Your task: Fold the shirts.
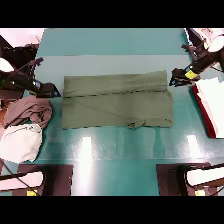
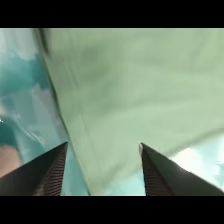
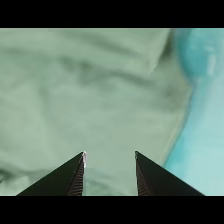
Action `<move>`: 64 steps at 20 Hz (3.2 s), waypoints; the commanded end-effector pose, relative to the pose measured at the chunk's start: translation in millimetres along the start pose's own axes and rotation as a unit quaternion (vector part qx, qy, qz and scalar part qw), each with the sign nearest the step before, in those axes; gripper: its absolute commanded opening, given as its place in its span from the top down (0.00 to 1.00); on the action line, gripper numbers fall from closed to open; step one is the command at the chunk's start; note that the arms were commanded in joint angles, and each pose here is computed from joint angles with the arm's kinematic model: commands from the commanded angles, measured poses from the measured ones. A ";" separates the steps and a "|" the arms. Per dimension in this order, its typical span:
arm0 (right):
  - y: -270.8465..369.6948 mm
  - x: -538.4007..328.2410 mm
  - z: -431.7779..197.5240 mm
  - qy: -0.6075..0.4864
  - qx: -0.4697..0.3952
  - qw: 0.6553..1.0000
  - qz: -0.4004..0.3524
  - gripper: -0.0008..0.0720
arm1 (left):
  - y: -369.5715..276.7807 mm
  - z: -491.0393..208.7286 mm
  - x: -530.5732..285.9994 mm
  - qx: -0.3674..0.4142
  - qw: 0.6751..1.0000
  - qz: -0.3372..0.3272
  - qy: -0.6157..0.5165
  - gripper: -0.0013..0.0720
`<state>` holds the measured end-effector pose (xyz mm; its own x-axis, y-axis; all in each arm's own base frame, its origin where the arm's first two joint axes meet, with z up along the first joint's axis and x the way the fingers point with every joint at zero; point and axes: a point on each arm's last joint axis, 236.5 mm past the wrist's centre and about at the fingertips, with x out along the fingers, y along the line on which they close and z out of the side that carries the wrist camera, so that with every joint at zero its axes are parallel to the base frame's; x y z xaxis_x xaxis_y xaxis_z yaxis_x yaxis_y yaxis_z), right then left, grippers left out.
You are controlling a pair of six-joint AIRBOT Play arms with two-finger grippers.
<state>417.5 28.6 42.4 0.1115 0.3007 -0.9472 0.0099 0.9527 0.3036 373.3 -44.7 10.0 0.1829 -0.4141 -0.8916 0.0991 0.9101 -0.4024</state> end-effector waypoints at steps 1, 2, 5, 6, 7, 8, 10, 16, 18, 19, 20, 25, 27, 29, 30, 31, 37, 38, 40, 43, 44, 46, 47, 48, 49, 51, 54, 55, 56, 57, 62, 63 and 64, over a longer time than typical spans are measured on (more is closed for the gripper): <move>9.8 -9.9 -24.0 -0.026 0.009 0.999 0.044 0.48 | 5.7 -42.1 15.0 -0.041 0.999 0.009 -0.012 0.27; 10.6 -8.6 -31.8 -0.028 0.011 0.998 0.047 0.48 | 7.9 -55.8 23.7 -0.060 0.998 0.009 -0.009 0.27; 11.4 -4.5 -54.4 -0.031 0.010 0.998 0.045 0.48 | 11.7 -90.9 45.7 -0.086 0.996 0.005 0.026 0.27; 11.5 -3.4 -59.3 -0.032 0.010 0.998 0.045 0.48 | 12.9 -95.7 49.2 -0.091 0.995 0.005 0.030 0.27; 11.6 -2.6 -64.1 -0.033 0.010 0.998 0.045 0.48 | 11.7 -98.9 51.5 -0.098 0.995 0.002 0.034 0.27; 12.1 -2.4 -67.9 -0.032 0.010 0.998 0.045 0.48 | 7.9 -101.0 53.1 -0.104 0.994 -0.007 0.037 0.27; 13.0 -4.2 -71.7 -0.034 0.005 0.998 0.044 0.48 | 4.7 -111.3 57.0 -0.110 0.992 -0.016 0.052 0.27; 16.3 -9.1 -71.0 -0.040 0.000 0.998 0.047 0.48 | 0.6 -121.5 62.0 -0.120 0.990 -0.026 0.066 0.27; 16.3 -9.1 -70.9 -0.041 0.000 0.998 0.047 0.49 | -1.2 -122.8 61.7 -0.121 0.990 -0.030 0.069 0.27; 16.3 -9.1 -70.9 -0.041 0.000 0.998 0.047 0.48 | -1.8 -122.8 61.7 -0.121 0.990 -0.031 0.070 0.27; 16.3 -9.1 -71.0 -0.040 0.000 0.998 0.047 0.48 | -3.7 -122.9 62.4 -0.118 0.990 -0.032 0.070 0.27; 14.6 -9.0 -71.8 -0.039 0.000 0.998 0.044 0.48 | -20.6 -117.2 74.0 -0.074 0.995 -0.024 0.063 0.66; 13.1 -6.5 -79.0 -0.024 0.001 0.999 0.044 0.48 | -18.7 -114.0 73.4 -0.074 0.995 -0.020 0.057 0.95; 4.1 4.8 -97.3 0.000 0.021 0.999 0.047 0.48 | -20.6 -111.7 68.7 -0.067 0.996 -0.021 0.060 0.95; -4.0 12.5 -108.2 0.009 0.038 0.998 0.047 0.48 | -22.9 -109.1 63.9 -0.061 0.996 -0.022 0.062 0.95; -14.9 21.8 -120.9 0.017 0.062 0.997 0.047 0.48 | -24.7 -105.0 59.1 -0.055 0.996 -0.022 0.061 0.95; -59.6 61.4 -193.7 0.057 0.177 0.980 0.070 0.45 | -28.1 -88.6 47.8 -0.041 0.998 -0.020 0.044 0.95; -57.3 66.7 -200.7 0.061 0.187 0.977 0.087 0.36 | -28.2 -88.9 47.8 -0.040 0.998 -0.021 0.045 0.95; -52.0 78.9 -209.3 0.060 0.212 0.969 0.116 0.36 | -29.5 -92.0 47.4 -0.040 0.998 -0.023 0.051 0.95; -49.9 98.3 -211.1 0.047 0.222 0.967 0.113 0.36 | -30.4 -95.0 47.1 -0.036 0.997 -0.025 0.057 0.95; -46.8 102.7 -204.3 0.032 0.218 0.969 0.114 0.36 | -30.8 -96.0 46.9 -0.036 0.997 -0.026 0.060 0.95; -40.4 106.0 -185.0 -0.002 0.213 0.970 0.117 0.37 | -31.5 -98.2 46.6 -0.036 0.997 -0.027 0.064 0.95; -38.6 107.5 -177.1 -0.017 0.209 0.971 0.115 0.37 | -31.7 -98.6 46.5 -0.036 0.997 -0.027 0.065 0.95; -39.2 108.6 -170.8 -0.028 0.202 0.973 0.107 0.40 | -31.7 -98.8 46.6 -0.036 0.997 -0.027 0.066 0.95; -40.1 109.3 -166.4 -0.037 0.203 0.973 0.103 0.41 | -31.7 -98.8 46.5 -0.036 0.997 -0.027 0.066 0.95; -42.9 109.7 -162.7 -0.046 0.206 0.973 0.098 0.53 | -31.9 -99.3 46.5 -0.036 0.997 -0.028 0.067 0.95; -41.7 109.5 -164.6 -0.041 0.200 0.974 0.099 0.97 | -32.0 -99.8 46.4 -0.036 0.997 -0.028 0.068 0.95; -40.5 109.0 -165.7 -0.038 0.197 0.974 0.100 0.97 | -32.4 -100.4 46.2 -0.036 0.997 -0.029 0.069 0.95; -38.4 105.3 -166.5 -0.032 0.184 0.977 0.102 0.97 | -33.2 -100.2 43.7 -0.033 0.997 -0.028 0.067 0.95; -36.7 97.0 -168.1 -0.022 0.167 0.981 0.099 0.97 | -34.8 -99.0 36.9 -0.026 0.997 -0.025 0.063 0.95; -38.4 4.1 -204.5 0.013 0.072 0.997 0.006 0.97 | -62.4 -114.9 -23.1 0.030 0.999 -0.018 0.027 0.95; -36.5 -13.2 -213.9 0.007 0.068 0.998 -0.011 0.97 | -69.5 -127.6 -33.4 0.030 0.999 -0.022 0.036 0.95; -33.3 -26.1 -218.5 -0.008 0.066 0.998 -0.021 0.97 | -76.5 -137.9 -41.2 0.031 0.998 -0.028 0.044 0.95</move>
<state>234.6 8.8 -1.8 0.1618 0.3480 -0.9234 0.1553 0.9151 0.3721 256.0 -91.1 25.2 0.1215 -0.4490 -0.8853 0.1469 0.8902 -0.4313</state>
